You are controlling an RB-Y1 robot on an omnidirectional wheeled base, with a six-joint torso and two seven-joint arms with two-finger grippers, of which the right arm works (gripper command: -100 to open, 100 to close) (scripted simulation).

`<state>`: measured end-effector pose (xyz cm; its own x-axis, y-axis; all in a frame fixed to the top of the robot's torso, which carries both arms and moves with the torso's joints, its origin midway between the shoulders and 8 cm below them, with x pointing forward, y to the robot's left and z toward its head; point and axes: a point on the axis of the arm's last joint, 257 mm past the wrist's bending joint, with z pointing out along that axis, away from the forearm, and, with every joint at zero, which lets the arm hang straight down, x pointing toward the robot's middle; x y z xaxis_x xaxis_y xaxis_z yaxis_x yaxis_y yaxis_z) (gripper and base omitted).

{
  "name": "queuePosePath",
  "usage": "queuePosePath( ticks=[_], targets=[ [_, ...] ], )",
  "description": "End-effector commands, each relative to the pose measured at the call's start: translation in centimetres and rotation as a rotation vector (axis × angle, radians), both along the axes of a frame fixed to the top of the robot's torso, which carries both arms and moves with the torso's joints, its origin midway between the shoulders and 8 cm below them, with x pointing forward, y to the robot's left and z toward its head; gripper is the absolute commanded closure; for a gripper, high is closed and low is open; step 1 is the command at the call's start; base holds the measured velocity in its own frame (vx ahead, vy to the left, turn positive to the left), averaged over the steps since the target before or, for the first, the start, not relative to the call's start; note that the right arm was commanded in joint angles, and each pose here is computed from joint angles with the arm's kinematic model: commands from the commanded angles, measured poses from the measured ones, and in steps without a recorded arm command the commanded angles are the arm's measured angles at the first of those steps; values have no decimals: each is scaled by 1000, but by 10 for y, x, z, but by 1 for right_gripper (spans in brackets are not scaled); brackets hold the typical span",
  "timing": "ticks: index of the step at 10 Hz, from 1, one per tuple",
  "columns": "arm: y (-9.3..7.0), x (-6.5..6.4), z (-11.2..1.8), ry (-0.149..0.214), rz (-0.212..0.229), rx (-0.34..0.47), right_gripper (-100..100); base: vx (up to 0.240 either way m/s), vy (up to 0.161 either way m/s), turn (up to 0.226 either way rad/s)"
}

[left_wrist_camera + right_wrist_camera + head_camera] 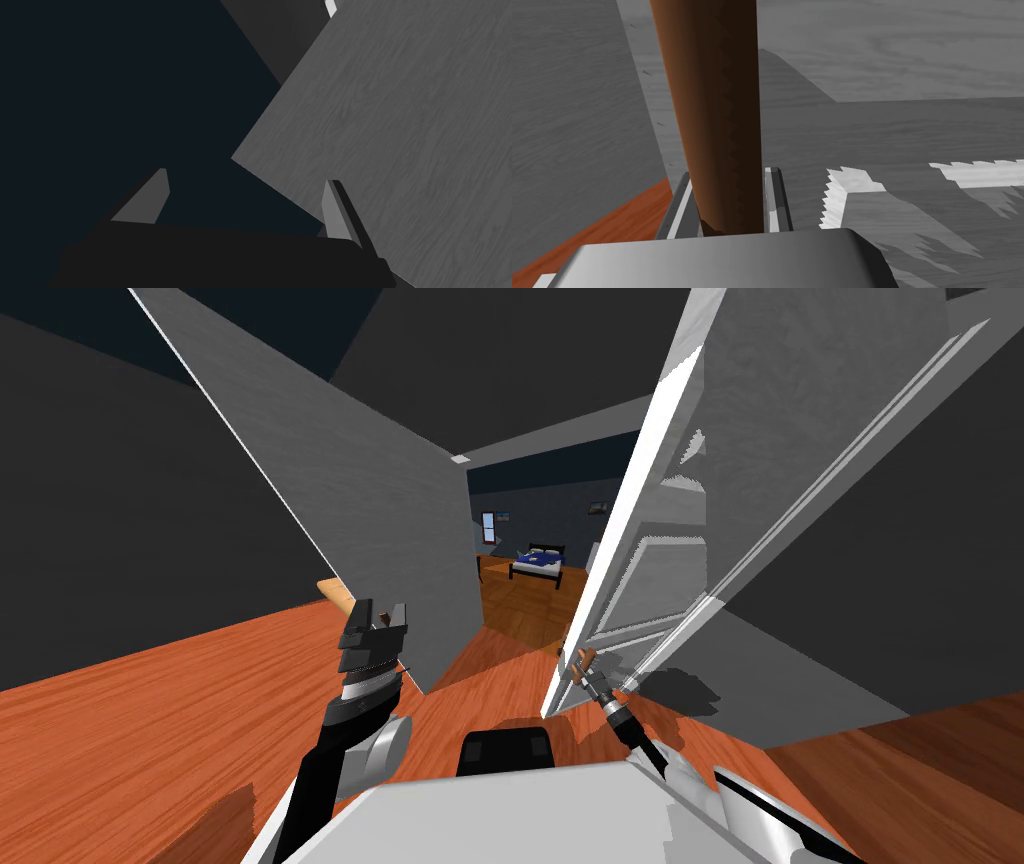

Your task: Pull the door open

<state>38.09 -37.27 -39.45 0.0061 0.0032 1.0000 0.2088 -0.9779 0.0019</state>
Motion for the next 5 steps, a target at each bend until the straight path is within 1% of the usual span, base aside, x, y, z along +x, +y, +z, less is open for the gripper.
queuePosePath(
  ticks=[1, 2, 4, 5],
  targets=[
    [-2, -7, 0, -1, 10, 1, 100, -225, -124, 199],
    [-3, -11, 1, -2, 15, 1, 100, -232, -111, 217],
    [-6, -18, 1, -3, 25, 2, 100, -219, -94, 164],
    [-6, -20, 2, -4, 27, 2, 100, -199, -108, 123]
  ],
)
